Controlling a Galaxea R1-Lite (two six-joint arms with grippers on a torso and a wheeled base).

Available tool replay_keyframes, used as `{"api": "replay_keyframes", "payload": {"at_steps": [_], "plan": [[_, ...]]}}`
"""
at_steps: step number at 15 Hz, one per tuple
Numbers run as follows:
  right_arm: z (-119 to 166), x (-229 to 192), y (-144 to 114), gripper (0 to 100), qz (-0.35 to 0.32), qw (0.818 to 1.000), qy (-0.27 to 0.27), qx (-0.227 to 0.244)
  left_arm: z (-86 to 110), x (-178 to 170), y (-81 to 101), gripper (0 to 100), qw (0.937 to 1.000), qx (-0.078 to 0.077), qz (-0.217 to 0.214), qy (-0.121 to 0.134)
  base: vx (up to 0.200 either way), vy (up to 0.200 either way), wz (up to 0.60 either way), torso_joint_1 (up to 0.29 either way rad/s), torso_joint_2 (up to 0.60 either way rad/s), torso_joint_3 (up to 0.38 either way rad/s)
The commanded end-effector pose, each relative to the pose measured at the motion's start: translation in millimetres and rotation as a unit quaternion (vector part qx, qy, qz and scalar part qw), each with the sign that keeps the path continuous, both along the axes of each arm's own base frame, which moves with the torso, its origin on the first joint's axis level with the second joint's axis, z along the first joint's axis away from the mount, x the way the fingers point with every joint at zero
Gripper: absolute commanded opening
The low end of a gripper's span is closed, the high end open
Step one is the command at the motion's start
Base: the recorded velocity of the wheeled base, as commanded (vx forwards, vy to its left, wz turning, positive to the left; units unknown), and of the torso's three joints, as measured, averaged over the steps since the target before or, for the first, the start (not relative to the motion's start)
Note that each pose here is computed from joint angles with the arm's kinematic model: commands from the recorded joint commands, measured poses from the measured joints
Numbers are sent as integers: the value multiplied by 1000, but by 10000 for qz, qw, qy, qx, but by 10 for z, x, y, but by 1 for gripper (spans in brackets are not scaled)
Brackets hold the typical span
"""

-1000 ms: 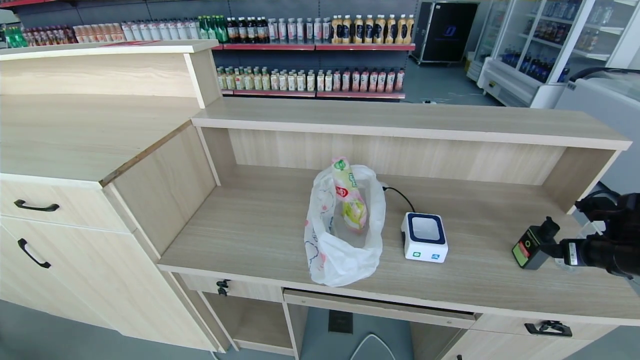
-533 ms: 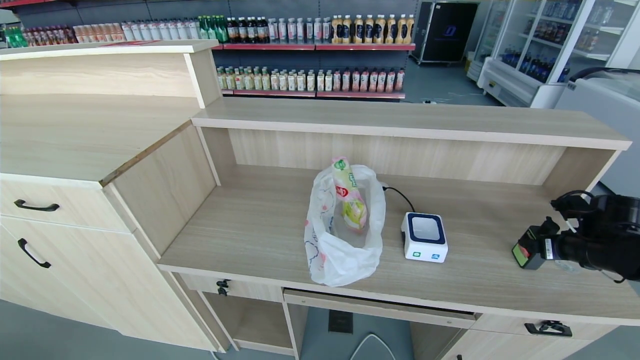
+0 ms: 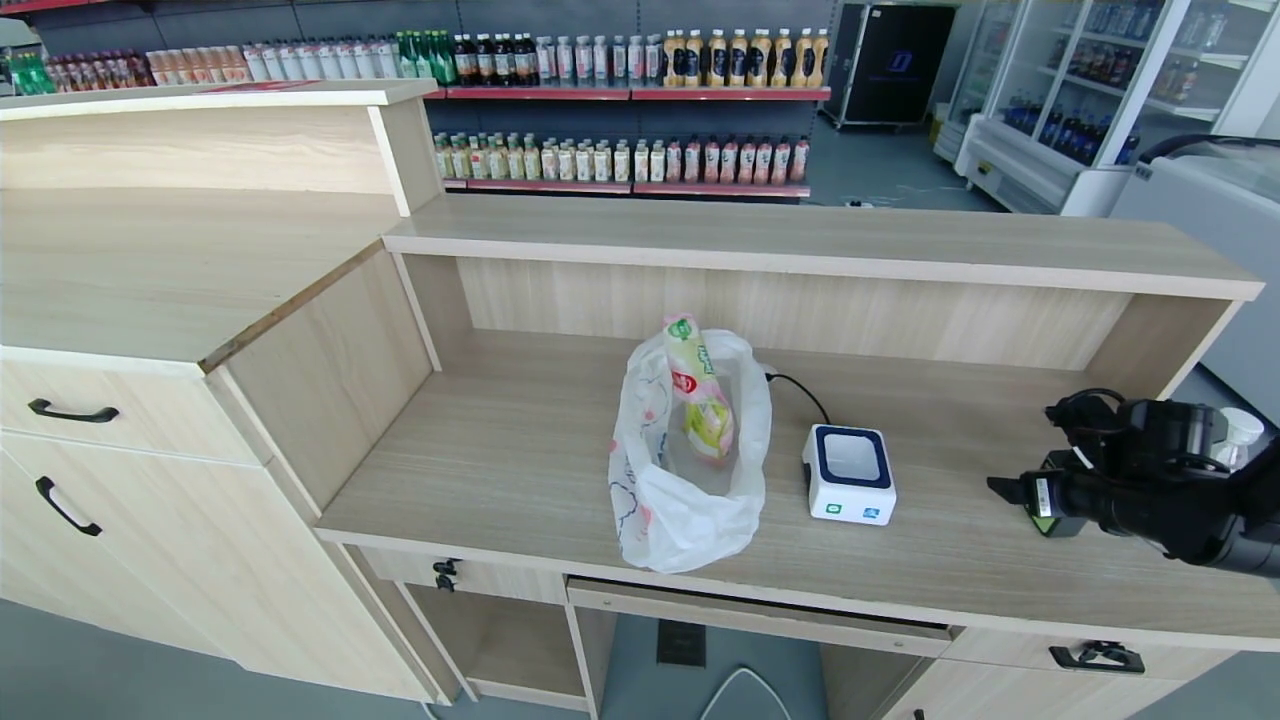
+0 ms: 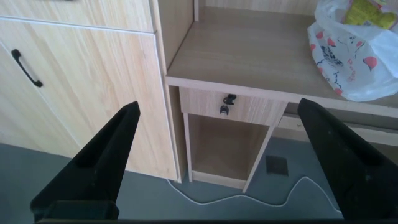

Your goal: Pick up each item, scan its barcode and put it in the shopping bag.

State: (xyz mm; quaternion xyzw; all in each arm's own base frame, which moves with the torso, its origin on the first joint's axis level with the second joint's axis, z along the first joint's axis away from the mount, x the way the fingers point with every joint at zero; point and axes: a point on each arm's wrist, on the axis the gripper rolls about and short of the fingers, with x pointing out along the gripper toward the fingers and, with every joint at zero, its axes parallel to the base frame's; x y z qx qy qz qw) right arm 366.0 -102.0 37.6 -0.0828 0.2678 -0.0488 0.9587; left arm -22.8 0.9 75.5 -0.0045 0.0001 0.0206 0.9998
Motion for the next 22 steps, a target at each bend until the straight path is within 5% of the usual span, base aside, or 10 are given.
{"api": "replay_keyframes", "payload": {"at_steps": [1, 5, 6, 14, 17, 20, 21, 22], "plan": [[-83, 20, 26, 100, 37, 9999, 93, 30, 0, 0, 0, 100, 10000, -1, 1, -2, 0, 0, 0, 0, 0, 0], [-80, 41, 37, 100, 33, 9997, -60, 242, 0, 0, 0, 100, 10000, -1, 1, -2, 0, 0, 0, 0, 0, 0], [-80, 42, 44, 0, 70, 9996, -65, 267, 0, 0, 0, 100, 10000, -1, 1, -2, 0, 0, 0, 0, 0, 0], [84, 26, 47, 0, 139, 9995, -294, 4, 0, 0, 0, 100, 10000, -1, 1, -2, 0, 0, 0, 0, 0, 0], [670, -217, 120, 0, 774, 9832, -742, -1477, 0, 0, 0, 100, 10000, -1, 1, -2, 0, 0, 0, 0, 0, 0], [1462, -731, 399, 0, 1608, 9144, -1587, -3359, 0, 0, 0, 100, 10000, -1, 1, -2, 0, 0, 0, 0, 0, 0], [1578, -804, 479, 0, 1857, 8976, -1828, -3556, 0, 0, 0, 100, 10000, -1, 1, -2, 0, 0, 0, 0, 0, 0], [1849, -981, 697, 0, 2629, 8320, -2531, -4179, 0, 0, 0, 100, 10000, -1, 1, -2, 0, 0, 0, 0, 0, 0]]}}
